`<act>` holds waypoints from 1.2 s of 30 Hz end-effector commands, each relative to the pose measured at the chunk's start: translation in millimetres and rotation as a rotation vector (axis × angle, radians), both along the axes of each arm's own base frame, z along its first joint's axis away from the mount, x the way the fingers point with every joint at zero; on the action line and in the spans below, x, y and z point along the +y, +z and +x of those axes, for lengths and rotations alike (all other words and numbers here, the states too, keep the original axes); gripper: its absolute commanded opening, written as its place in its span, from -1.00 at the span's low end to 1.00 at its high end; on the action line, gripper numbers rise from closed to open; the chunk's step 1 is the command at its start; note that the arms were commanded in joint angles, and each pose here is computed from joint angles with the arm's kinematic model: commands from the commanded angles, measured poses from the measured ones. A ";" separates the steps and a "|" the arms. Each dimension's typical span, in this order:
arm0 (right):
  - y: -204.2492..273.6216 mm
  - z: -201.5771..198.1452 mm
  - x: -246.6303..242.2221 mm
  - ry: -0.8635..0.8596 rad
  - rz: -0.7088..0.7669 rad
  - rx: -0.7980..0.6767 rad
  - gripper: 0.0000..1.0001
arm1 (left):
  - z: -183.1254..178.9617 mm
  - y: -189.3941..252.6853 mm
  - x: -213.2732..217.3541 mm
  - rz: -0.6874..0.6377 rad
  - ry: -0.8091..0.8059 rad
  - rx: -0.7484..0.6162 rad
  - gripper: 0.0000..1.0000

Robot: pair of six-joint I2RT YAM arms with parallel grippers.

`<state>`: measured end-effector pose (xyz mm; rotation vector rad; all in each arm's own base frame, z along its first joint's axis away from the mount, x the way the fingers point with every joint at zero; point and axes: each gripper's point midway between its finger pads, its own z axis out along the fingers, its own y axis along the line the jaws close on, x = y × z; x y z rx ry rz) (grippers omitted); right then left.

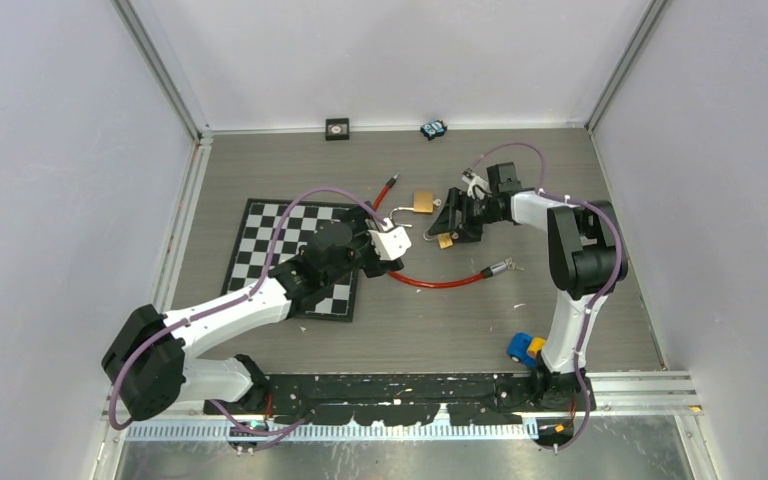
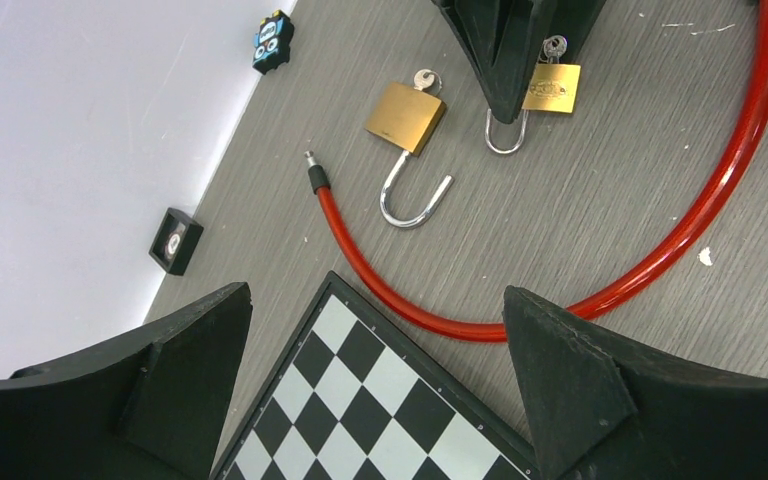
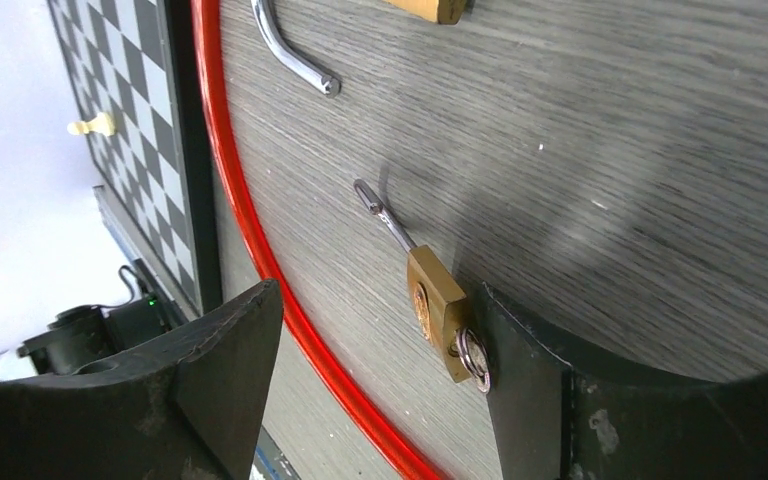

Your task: Unlock with the key

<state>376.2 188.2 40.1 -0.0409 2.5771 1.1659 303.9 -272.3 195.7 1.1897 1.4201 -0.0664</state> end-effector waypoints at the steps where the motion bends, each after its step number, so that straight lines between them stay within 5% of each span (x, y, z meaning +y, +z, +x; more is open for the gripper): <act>1: -23.6 -6.1 -17.9 -0.021 -0.249 0.013 0.52 | 0.1 12.9 1.0 -0.044 0.003 -0.018 0.99; 23: -6.3 1.6 -48.7 -0.020 -0.481 -0.044 0.58 | 3.1 18.8 8.5 -0.036 0.036 -0.046 0.99; 36: 96.4 24.4 -106.5 -0.204 -0.390 -0.299 0.73 | 28.7 55.2 75.9 -0.259 0.279 0.012 0.99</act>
